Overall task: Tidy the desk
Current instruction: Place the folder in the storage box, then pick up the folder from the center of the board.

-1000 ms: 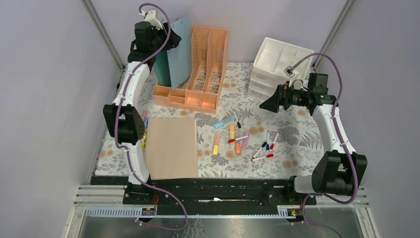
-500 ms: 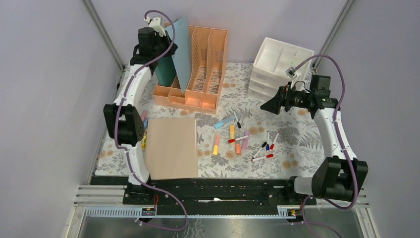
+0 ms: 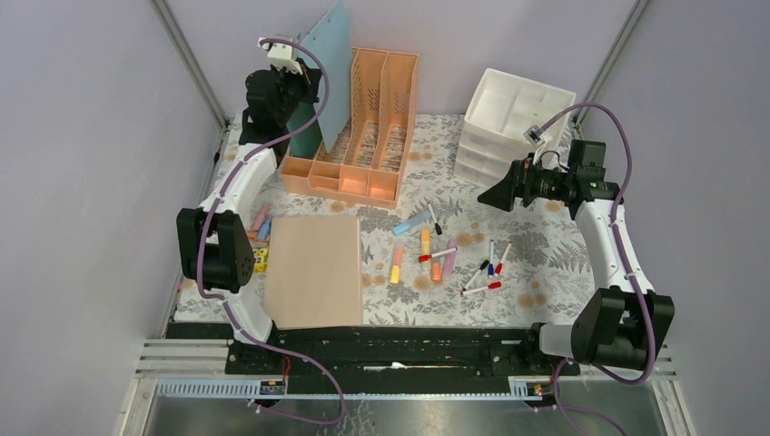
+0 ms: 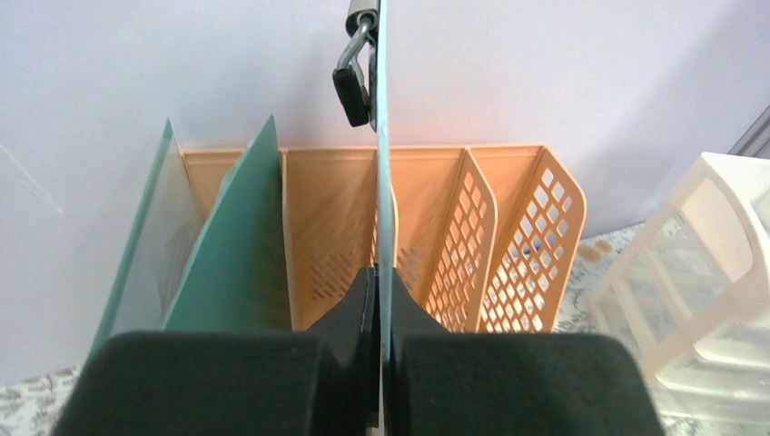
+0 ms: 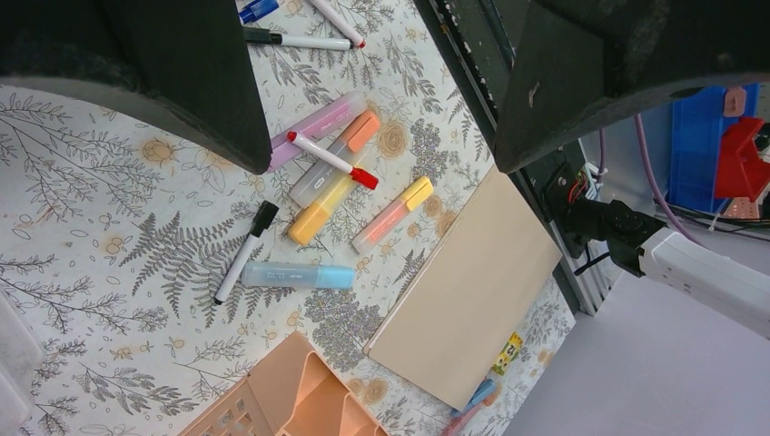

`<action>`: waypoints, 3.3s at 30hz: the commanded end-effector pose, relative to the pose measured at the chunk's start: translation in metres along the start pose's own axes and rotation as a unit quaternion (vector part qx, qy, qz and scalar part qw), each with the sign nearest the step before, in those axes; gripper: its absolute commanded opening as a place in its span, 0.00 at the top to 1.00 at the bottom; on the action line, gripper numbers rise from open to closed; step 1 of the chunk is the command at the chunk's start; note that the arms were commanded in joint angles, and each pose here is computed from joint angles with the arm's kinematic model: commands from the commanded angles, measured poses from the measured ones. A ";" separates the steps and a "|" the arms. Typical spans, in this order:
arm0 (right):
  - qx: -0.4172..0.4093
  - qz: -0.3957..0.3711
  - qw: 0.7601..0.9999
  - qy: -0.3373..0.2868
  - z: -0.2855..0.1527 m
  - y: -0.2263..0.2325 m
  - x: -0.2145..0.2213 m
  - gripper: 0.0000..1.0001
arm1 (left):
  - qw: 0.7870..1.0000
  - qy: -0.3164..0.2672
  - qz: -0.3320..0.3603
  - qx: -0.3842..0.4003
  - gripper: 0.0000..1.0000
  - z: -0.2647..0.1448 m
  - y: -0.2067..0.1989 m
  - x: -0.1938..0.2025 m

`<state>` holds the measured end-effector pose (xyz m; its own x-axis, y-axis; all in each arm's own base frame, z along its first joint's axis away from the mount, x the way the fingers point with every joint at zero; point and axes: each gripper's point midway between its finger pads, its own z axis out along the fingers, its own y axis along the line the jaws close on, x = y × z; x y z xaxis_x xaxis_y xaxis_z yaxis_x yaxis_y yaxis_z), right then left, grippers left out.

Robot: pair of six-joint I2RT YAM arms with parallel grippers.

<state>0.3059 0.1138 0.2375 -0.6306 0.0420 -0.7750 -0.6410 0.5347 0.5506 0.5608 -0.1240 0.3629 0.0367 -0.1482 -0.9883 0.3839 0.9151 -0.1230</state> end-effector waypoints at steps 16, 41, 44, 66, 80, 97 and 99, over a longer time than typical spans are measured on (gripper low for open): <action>-0.004 -0.013 1.000 -0.015 -0.007 0.007 -0.003 0.00 | 0.995 -0.080 0.065 0.004 1.00 0.003 -0.002 0.034; -0.004 0.001 1.000 -0.009 -0.006 0.005 0.009 0.00 | 0.964 0.130 -0.146 -0.179 0.01 -0.174 0.035 0.066; -0.005 0.006 1.000 -0.006 -0.005 0.004 0.011 0.00 | 0.941 0.170 -0.178 -0.233 0.01 -0.219 0.048 0.096; -0.080 0.000 0.996 -0.039 -0.001 0.020 0.001 0.00 | 0.775 0.343 -0.352 -0.397 0.01 -0.362 0.031 0.238; -0.087 0.008 0.995 -0.041 0.000 0.022 0.002 0.00 | 0.780 0.308 -0.296 -0.458 0.01 -0.378 0.062 0.260; -0.093 0.015 0.995 -0.043 0.001 0.022 0.001 0.00 | 0.794 0.318 -0.386 -0.346 0.13 -0.360 0.018 0.292; -0.097 0.019 0.994 -0.044 0.001 0.023 0.001 0.00 | 0.796 0.317 -0.403 -0.322 0.15 -0.355 0.010 0.290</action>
<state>0.2947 0.1250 0.2383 -0.6466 0.1330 -0.7511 -0.6608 0.3941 0.6387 0.2370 -0.0033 0.0331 -0.5255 -0.7334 -0.4312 -0.5891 0.6794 -0.4375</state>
